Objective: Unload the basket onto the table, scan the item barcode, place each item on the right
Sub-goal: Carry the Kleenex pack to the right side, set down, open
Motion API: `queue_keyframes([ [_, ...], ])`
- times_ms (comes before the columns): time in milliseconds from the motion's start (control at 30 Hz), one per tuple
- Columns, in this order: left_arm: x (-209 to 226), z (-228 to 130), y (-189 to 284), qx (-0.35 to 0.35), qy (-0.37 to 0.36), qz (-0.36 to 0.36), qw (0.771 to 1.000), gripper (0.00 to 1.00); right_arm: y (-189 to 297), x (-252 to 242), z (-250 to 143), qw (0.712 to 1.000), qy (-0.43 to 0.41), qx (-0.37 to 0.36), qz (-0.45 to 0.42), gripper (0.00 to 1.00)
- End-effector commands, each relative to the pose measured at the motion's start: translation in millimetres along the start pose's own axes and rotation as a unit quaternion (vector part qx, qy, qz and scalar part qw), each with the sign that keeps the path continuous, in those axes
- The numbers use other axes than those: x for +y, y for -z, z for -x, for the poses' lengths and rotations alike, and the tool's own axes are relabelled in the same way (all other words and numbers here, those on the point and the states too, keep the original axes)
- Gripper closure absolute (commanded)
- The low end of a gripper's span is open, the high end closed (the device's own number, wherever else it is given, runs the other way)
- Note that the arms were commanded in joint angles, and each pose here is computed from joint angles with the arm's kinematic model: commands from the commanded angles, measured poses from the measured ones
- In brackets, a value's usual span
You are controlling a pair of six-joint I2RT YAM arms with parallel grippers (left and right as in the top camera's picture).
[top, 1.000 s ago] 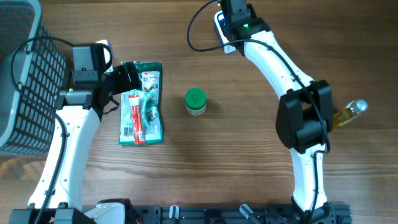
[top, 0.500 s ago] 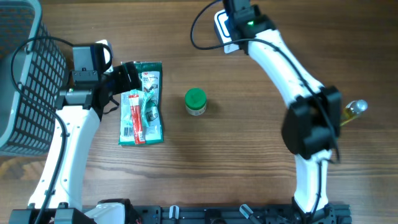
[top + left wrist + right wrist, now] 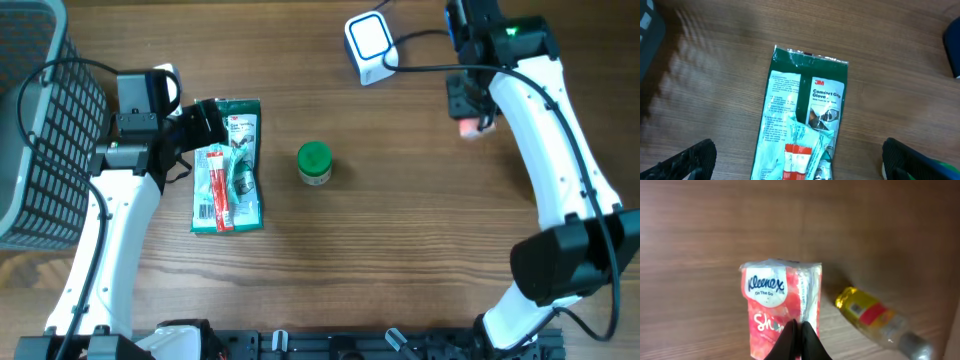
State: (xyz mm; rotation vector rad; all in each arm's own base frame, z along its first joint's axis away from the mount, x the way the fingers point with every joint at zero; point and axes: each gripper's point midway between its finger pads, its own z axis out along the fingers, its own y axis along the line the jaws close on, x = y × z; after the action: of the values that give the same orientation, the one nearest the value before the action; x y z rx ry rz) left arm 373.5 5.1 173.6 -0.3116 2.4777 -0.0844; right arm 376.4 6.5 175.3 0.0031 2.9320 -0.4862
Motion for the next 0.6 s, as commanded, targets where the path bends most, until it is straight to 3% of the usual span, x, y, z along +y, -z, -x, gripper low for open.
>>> queue_keyframes([
  [0, -1.0, 6.9, 5.7, -0.012, 0.0, -0.005, 1.0, 0.0, -51.4, -4.7, -32.6, 0.997, -0.033, 0.074, -0.001, 0.96],
  [267, -1.0, 6.9, 5.7, -0.012, 0.0, -0.005, 1.0, 0.0, -123.2, -12.3, -59.0, 0.996, -0.014, 0.086, -0.015, 0.96],
  [333, -1.0, 6.9, 5.7, -0.012, 0.0, -0.005, 1.0, 0.0, -130.1, -19.1, -57.6, 0.996, -0.021, 0.077, -0.031, 0.88],
  [367, -1.0, 6.9, 5.7, -0.012, 0.0, -0.005, 1.0, 0.0, -131.4, -21.8, -54.9, 0.996, -0.024, 0.071, -0.036, 0.78],
  [433, -1.0, 6.9, 5.7, -0.012, 0.0, -0.005, 1.0, 0.0, -132.7, -22.4, -47.9, 0.997, -0.032, 0.057, -0.035, 0.44],
  [500, -1.0, 6.9, 5.7, -0.012, 0.0, -0.005, 1.0, 0.0, -133.1, -21.2, -44.9, 0.998, -0.035, 0.051, -0.032, 0.31],
  [533, -1.0, 6.9, 5.7, -0.012, 0.0, -0.005, 1.0, 0.0, -133.4, -17.2, -43.4, 0.998, -0.038, 0.049, -0.02, 0.1],
  [567, -1.0, 6.9, 5.7, -0.012, 0.0, -0.005, 1.0, 0.0, -133.6, -7.6, -42.0, 0.998, -0.045, 0.047, 0.007, 0.0],
])
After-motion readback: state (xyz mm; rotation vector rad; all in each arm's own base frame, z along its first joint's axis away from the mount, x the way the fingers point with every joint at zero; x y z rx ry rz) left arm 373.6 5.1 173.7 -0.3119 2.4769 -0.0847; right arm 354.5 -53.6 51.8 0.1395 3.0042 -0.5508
